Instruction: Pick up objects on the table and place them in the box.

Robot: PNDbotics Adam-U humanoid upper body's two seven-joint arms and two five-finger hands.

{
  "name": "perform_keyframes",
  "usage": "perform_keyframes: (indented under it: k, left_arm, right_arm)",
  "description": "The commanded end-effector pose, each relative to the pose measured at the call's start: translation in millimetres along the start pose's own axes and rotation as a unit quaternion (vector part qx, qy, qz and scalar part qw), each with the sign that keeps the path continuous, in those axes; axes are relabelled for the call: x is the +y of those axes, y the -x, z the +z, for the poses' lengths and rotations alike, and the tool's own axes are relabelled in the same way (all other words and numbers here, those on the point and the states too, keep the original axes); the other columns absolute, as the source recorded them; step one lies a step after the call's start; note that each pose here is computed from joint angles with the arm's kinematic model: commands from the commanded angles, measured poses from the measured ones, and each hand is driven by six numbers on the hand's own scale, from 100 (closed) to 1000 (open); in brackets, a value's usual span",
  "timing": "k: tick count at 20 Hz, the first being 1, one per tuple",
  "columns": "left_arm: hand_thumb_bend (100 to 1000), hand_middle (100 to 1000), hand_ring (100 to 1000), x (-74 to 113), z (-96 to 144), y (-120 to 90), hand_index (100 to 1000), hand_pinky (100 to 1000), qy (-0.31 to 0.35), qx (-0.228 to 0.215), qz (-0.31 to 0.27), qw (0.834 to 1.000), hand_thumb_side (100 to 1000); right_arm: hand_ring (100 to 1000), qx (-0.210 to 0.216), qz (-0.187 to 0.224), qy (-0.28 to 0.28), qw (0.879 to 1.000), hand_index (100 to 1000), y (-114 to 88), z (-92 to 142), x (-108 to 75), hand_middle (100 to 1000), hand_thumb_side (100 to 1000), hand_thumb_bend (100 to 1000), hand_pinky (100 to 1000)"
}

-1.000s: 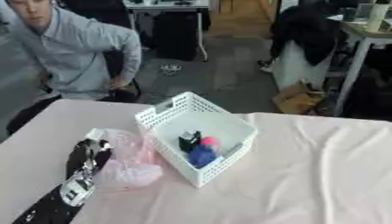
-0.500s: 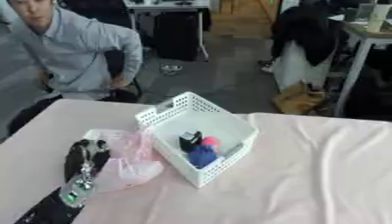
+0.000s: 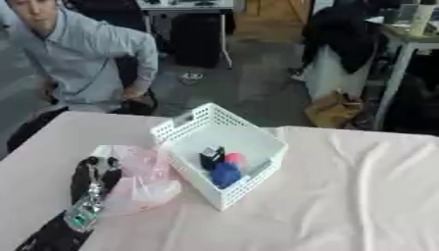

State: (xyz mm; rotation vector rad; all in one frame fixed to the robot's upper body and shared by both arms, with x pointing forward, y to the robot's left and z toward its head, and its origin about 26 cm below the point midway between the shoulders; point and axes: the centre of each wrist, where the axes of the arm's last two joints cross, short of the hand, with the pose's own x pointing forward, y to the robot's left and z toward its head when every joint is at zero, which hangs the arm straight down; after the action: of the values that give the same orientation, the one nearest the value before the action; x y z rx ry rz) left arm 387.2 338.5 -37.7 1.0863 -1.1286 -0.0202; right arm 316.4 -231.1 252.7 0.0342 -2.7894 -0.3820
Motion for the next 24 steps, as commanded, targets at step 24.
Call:
perform_keyframes:
  k: [24]
  left_arm:
    - [100,262,186,35.7,-9,-71,401,136,-0.082,-0.092,0.133,0.983,468]
  right_arm:
    - [848,-0.011,-0.007,-0.002,1.000,704,-5,-5,2.6,737,931,100,808]
